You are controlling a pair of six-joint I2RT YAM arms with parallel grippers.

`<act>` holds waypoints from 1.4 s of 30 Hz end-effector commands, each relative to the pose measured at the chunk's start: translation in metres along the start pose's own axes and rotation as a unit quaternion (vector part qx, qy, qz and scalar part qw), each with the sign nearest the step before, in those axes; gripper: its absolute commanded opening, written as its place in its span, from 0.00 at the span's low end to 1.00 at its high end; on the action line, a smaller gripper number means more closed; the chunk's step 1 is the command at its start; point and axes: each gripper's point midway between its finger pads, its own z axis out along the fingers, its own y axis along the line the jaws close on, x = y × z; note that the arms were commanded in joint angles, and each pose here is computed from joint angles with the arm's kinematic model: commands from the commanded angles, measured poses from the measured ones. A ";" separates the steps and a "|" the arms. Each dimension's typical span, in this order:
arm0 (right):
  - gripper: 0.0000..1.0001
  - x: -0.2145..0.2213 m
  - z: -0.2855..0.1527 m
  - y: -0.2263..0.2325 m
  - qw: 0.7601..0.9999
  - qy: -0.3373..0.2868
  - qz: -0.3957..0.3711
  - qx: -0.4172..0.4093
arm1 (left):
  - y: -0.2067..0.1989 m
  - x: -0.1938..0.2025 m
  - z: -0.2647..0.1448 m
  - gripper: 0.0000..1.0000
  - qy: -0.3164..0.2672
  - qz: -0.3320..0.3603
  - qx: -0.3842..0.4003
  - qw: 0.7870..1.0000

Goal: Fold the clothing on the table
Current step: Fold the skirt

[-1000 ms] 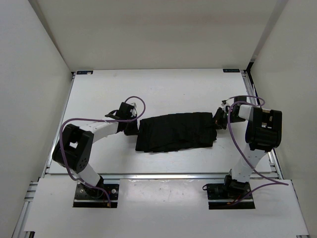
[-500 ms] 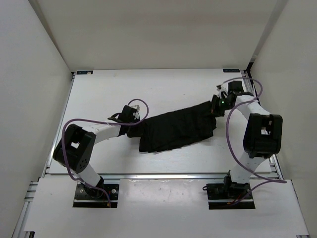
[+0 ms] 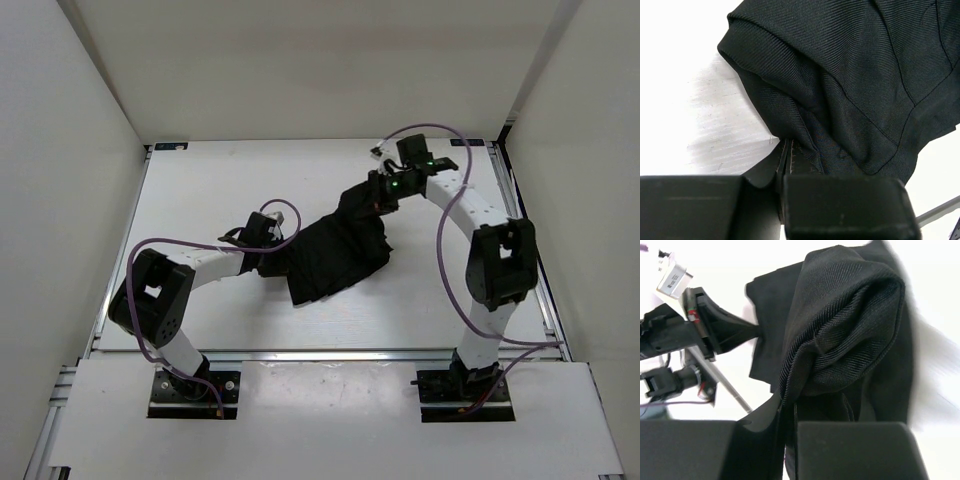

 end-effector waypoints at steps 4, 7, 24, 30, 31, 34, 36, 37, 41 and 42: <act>0.00 0.002 0.042 0.053 0.993 0.051 -0.002 -0.104 | 0.006 0.005 0.000 0.03 0.014 -0.001 -0.007 1.000; 0.00 0.008 0.057 0.066 0.990 0.077 0.003 -0.122 | 0.003 0.001 0.000 0.03 0.010 0.000 -0.003 1.000; 0.61 0.038 0.093 0.103 0.953 0.148 0.061 -0.256 | 0.012 0.001 0.000 0.02 0.017 -0.004 -0.015 1.000; 0.67 0.022 0.078 0.117 0.930 0.132 0.076 -0.334 | 0.020 -0.006 -0.008 0.03 0.006 -0.014 -0.016 1.000; 0.66 0.015 0.069 0.122 0.931 0.117 0.066 -0.340 | 0.025 -0.012 -0.012 0.03 -0.003 -0.017 -0.021 1.000; 0.60 -0.011 0.034 0.107 0.942 0.056 0.067 -0.325 | 0.038 -0.038 -0.028 0.03 -0.033 -0.025 -0.036 0.998; 0.56 -0.020 0.019 0.096 0.949 0.032 0.072 -0.305 | 0.052 -0.061 -0.046 0.02 -0.059 -0.030 -0.061 0.996; 0.55 -0.027 0.009 0.087 0.954 0.015 0.074 -0.292 | 0.059 -0.076 -0.058 0.02 -0.076 -0.030 -0.076 0.994; 0.46 -0.024 0.009 0.055 0.959 0.009 0.104 -0.264 | 0.058 -0.118 -0.096 0.02 -0.124 -0.015 -0.082 0.989; 0.46 -0.021 0.015 0.051 0.957 0.018 0.111 -0.269 | 0.040 -0.123 -0.098 0.03 -0.128 -0.015 -0.032 0.991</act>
